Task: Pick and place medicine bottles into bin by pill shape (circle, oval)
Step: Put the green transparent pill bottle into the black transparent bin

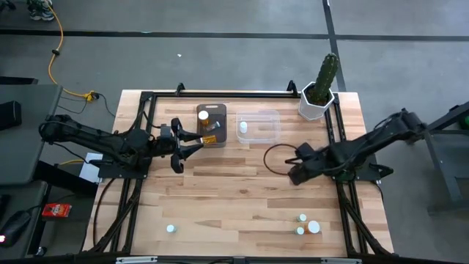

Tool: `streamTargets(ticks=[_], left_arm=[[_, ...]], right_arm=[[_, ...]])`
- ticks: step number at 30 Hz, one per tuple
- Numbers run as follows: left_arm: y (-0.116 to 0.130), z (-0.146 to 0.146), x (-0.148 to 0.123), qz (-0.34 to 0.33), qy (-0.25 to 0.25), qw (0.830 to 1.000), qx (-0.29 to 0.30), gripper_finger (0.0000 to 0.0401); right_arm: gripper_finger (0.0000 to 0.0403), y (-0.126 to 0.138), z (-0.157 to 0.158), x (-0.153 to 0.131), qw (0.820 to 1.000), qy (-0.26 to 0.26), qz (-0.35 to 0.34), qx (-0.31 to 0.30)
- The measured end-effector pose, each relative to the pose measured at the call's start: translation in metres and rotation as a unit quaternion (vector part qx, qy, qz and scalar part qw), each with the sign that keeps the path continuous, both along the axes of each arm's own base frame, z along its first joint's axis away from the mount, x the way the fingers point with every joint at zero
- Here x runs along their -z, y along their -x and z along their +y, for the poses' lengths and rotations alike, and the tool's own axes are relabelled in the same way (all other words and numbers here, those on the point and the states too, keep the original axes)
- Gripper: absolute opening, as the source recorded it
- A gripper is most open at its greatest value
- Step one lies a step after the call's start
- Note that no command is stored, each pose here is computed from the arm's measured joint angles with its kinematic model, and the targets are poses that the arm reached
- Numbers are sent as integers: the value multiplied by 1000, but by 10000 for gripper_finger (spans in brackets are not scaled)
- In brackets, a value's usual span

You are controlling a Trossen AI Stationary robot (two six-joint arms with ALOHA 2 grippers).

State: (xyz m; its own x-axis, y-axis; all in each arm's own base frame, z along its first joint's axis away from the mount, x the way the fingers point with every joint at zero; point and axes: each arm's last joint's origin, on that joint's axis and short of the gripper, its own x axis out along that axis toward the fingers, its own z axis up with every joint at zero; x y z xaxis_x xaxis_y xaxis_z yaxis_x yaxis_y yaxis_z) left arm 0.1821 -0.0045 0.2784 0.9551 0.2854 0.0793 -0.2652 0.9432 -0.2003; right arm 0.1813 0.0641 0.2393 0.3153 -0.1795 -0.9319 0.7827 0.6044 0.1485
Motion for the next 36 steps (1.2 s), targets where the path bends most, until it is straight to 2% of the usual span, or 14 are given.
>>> streamTargets(ticks=[12,19,36], left_arm=[[0,0,0,-3,9,1000,0,163],[0,0,0,-3,9,1000,0,163],[0,0,0,-5,17,1000,0,163]], right_arm=[[316,-21,13,40,993,-21,109,32],[309,-28,16,54,990,-26,130,50],[172,-30,16,56,989,-18,122,76]])
